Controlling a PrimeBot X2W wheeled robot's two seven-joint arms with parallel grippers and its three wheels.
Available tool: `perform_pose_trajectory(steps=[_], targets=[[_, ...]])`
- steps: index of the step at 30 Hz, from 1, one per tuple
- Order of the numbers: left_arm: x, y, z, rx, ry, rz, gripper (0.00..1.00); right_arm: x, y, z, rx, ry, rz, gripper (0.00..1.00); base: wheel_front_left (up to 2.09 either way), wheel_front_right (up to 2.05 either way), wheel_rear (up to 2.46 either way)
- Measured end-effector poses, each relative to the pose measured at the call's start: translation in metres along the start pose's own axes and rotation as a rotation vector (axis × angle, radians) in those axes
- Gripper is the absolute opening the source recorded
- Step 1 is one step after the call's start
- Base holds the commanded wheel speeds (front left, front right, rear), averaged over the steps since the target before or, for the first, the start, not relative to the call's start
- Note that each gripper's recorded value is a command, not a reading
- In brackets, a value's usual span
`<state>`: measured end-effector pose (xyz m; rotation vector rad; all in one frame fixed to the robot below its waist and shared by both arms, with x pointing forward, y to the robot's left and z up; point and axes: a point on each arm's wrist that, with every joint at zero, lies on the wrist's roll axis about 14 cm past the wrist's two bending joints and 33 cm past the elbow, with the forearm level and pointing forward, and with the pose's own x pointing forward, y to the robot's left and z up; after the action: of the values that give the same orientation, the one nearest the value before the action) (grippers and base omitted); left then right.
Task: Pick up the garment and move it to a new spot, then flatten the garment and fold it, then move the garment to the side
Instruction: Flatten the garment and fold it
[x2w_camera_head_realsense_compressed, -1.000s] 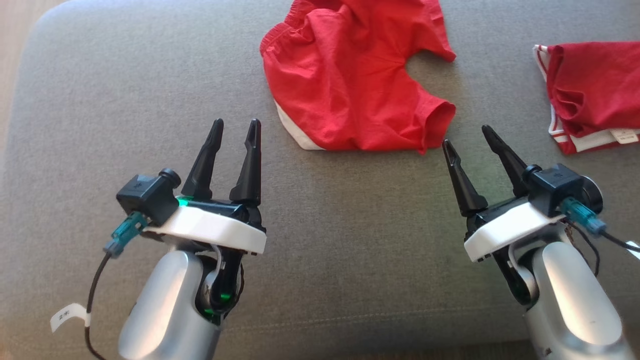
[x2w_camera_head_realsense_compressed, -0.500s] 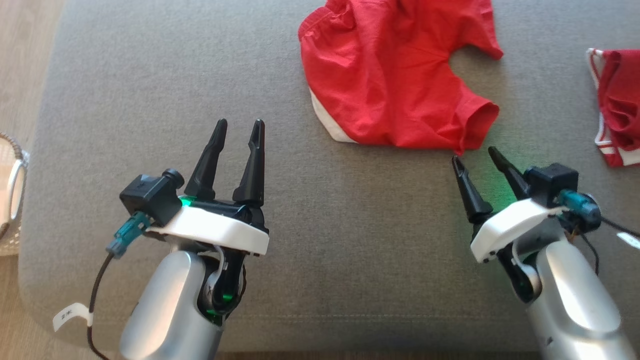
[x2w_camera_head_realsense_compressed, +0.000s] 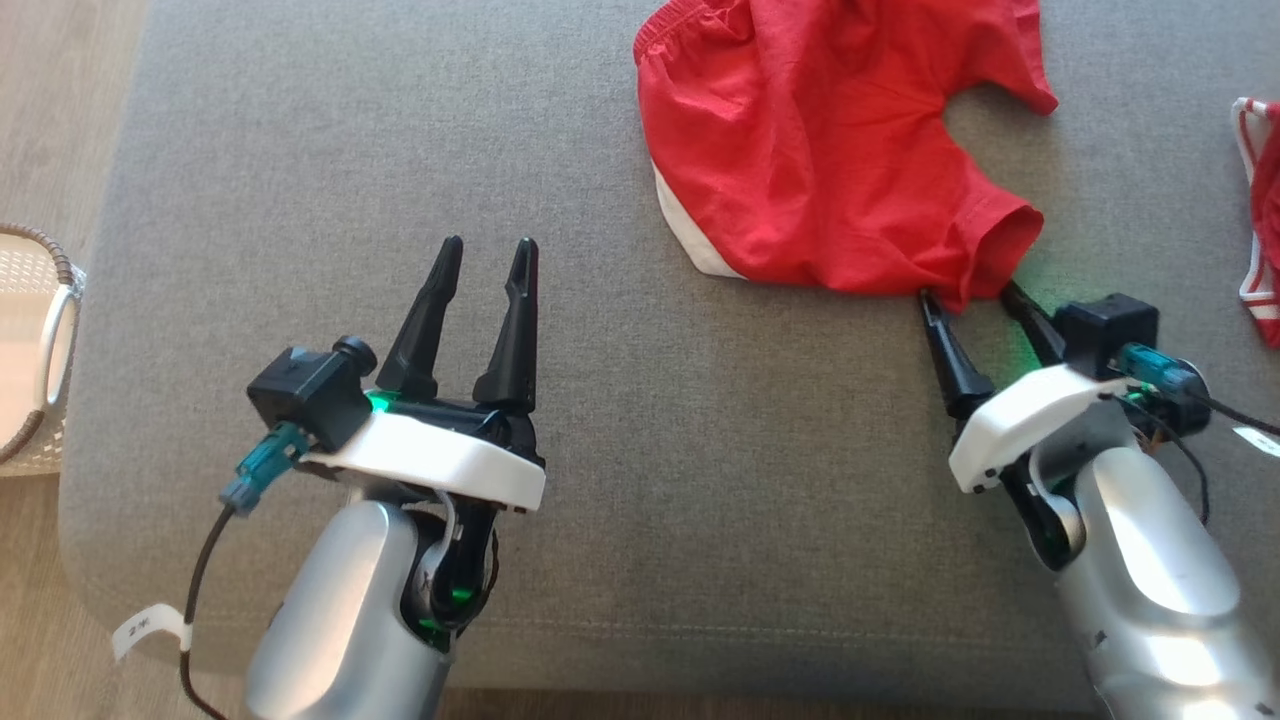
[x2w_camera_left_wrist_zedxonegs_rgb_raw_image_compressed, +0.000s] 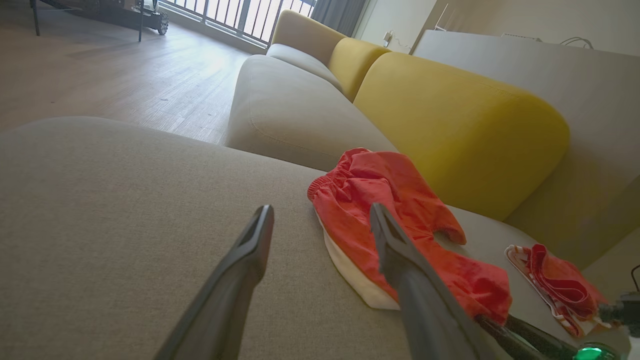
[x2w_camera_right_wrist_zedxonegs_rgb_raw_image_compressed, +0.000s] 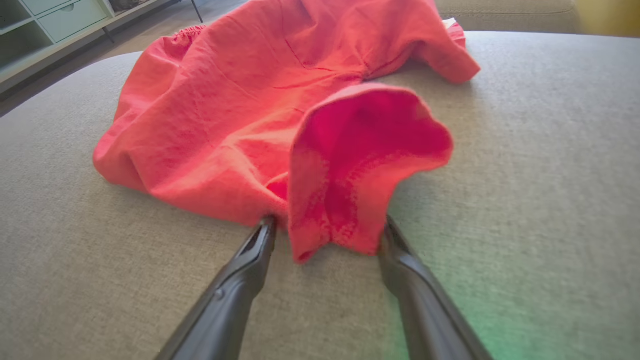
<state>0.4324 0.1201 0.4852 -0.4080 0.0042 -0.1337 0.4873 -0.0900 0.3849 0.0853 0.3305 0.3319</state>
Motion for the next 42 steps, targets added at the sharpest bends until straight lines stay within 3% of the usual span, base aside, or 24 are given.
perform_pose_trajectory(steps=[1,2,9,17,23,27,30,36,39,42], targets=[[0.0,0.0,0.0,0.0,0.001,0.001,1.0,0.002,0.002,0.0,-0.002,0.002,0.01,0.36,0.0,0.0,0.0],[0.0,0.001,0.0,0.0,0.001,0.002,1.0,0.003,0.004,0.001,-0.003,0.002,0.015,0.0,0.0,0.0,0.0],[-0.002,-0.001,0.005,0.003,-0.013,-0.002,1.0,0.003,0.03,0.021,-0.078,-0.072,0.117,0.0,0.0,0.0,0.0],[-0.008,-0.011,0.02,0.007,-0.049,-0.023,1.0,-0.028,0.123,0.088,-0.118,-0.237,0.418,0.0,0.0,0.0,0.0],[-0.018,-0.014,0.023,0.004,-0.056,-0.022,1.0,-0.052,0.135,0.132,-0.116,-0.299,0.489,0.0,0.0,0.0,0.0],[-0.021,-0.012,0.023,0.001,-0.057,-0.014,1.0,-0.057,0.112,0.161,-0.03,-0.339,0.431,0.0,0.0,0.0,0.0],[-0.02,-0.011,0.02,0.0,-0.049,-0.014,1.0,-0.043,0.073,0.141,-0.02,-0.233,0.319,0.0,0.0,0.0,0.0],[-0.016,-0.011,0.008,-0.003,-0.015,-0.024,1.0,-0.016,0.008,0.061,0.016,0.071,0.131,0.0,0.0,0.0,0.0],[-0.014,-0.008,0.003,-0.001,-0.002,-0.017,1.0,0.002,-0.012,0.051,0.025,0.119,0.077,0.0,0.0,0.0,0.0],[-0.012,-0.007,0.002,0.006,0.002,-0.018,1.0,0.023,-0.021,0.064,-0.016,0.101,0.057,0.0,0.0,0.0,0.0]])
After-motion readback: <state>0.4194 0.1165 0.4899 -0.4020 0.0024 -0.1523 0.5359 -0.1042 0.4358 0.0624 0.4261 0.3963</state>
